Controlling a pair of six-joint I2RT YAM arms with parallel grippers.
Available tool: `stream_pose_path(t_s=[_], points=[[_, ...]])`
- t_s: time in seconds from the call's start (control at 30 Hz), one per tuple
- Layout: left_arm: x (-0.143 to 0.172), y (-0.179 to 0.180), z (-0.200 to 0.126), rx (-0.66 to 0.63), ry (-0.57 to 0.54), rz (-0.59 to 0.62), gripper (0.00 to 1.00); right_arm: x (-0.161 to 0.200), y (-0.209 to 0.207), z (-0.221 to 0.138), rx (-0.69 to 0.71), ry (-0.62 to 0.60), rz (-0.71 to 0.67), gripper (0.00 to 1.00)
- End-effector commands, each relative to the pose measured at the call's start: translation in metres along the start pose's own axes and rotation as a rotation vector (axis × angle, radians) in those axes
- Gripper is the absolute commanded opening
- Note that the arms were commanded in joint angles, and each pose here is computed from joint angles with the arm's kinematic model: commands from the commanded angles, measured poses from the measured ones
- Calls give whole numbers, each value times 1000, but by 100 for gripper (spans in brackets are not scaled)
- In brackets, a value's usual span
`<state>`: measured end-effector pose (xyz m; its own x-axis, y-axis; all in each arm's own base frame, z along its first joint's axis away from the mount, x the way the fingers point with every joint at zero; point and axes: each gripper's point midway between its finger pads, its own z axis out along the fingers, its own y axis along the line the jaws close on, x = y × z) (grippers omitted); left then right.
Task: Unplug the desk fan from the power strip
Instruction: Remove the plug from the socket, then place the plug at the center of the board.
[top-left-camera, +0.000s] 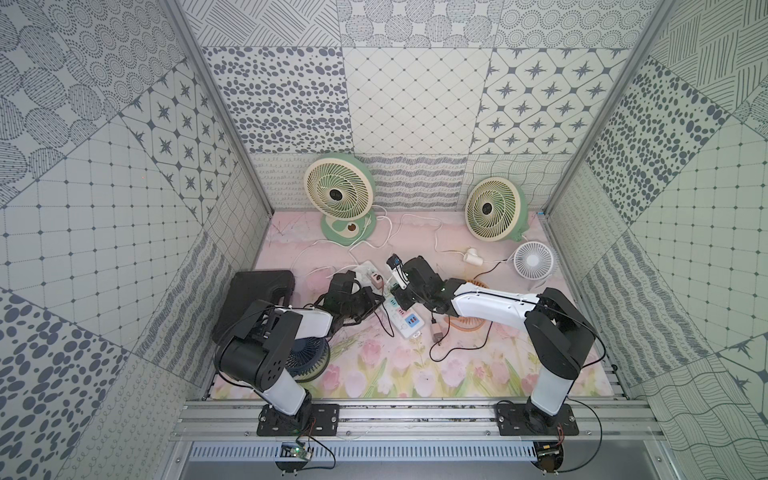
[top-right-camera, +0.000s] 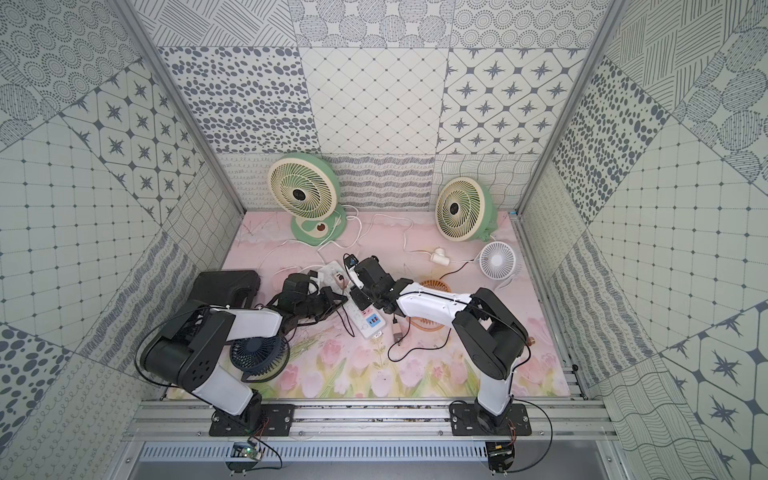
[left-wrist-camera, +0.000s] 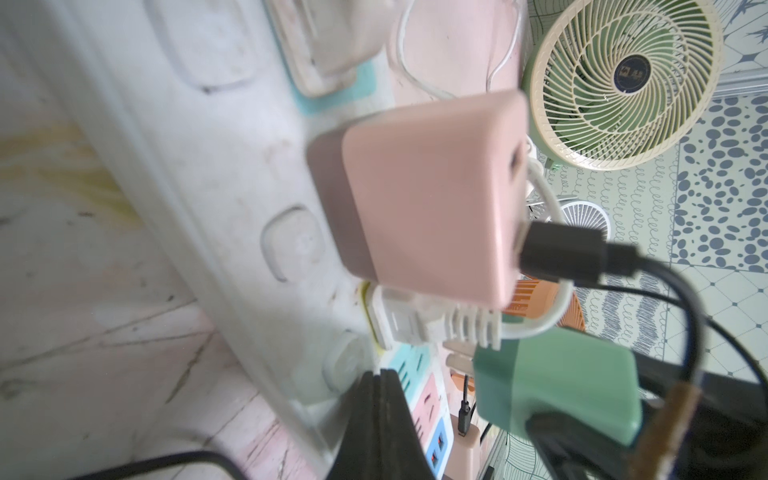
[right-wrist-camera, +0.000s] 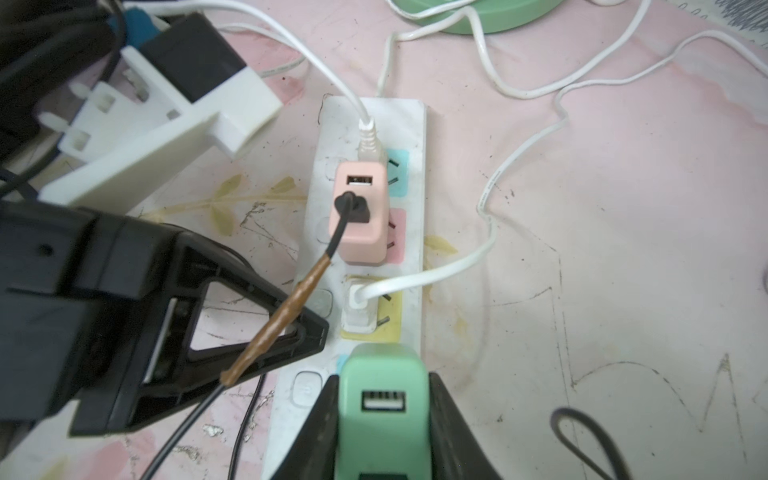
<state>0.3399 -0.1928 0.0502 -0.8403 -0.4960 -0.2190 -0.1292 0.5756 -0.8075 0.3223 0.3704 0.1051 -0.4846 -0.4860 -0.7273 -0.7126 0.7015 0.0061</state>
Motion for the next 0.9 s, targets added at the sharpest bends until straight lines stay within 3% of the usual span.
stream_pose_path(t_s=[0.0,0.2,0.43,0.67,0.87], points=[[9,29,-3,-112,24,-34,0,-20,10,-4,-6,-56,-16,13],[9,28,-5,-111,22,-30,0,-31,-19,-19,-5,-92,80,13],[5,22,-11,-104,6,-16,0,-21,-85,-32,59,-95,257,14],[1,17,-19,-102,-12,0,0,7,-133,-20,51,-3,445,18],[-6,17,-27,-106,-33,6,0,28,-148,-4,69,72,494,22]])
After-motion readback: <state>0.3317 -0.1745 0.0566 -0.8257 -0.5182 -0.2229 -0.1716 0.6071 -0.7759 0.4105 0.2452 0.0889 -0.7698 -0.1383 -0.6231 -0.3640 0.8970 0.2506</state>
